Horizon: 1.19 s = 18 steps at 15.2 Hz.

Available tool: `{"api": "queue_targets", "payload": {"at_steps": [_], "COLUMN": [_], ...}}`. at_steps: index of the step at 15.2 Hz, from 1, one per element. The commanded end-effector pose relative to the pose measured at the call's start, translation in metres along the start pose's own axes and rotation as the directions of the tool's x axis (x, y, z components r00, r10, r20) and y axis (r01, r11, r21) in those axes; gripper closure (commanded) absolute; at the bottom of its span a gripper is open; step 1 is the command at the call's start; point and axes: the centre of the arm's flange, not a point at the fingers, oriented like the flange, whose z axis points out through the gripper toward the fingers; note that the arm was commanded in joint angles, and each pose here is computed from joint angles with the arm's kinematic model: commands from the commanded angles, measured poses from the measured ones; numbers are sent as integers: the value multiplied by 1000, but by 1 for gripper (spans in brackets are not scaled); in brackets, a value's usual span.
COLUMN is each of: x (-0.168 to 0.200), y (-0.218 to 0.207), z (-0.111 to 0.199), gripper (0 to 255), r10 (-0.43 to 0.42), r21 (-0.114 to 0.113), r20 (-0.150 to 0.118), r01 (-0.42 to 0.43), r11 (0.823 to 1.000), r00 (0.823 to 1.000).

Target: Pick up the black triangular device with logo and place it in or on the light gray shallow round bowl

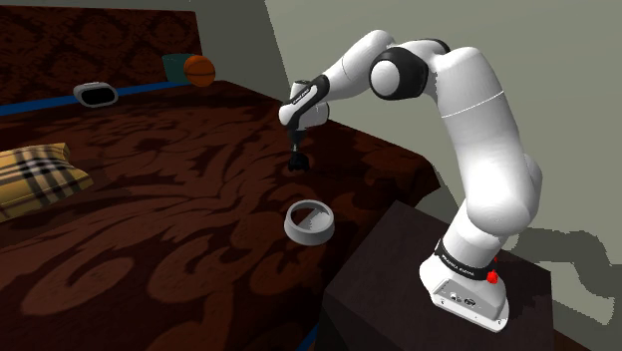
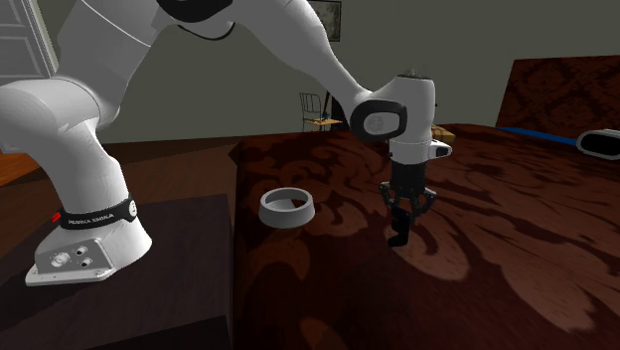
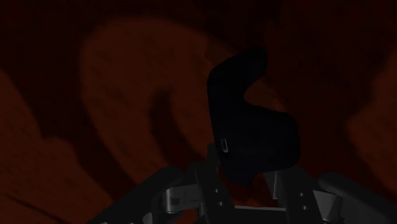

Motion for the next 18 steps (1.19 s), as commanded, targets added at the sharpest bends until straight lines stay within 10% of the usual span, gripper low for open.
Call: {"api": "queue_targets", "payload": {"at_steps": [1,18], "x": [-1,4], "y": [0,4], "z": [2,-61], "gripper": [255,255], "r10": [1,1], "r21": [2,2], "r20": [4,3], "r01": [-1,-1], "r11": [1000,1000], "r00": [1000,1000]}}
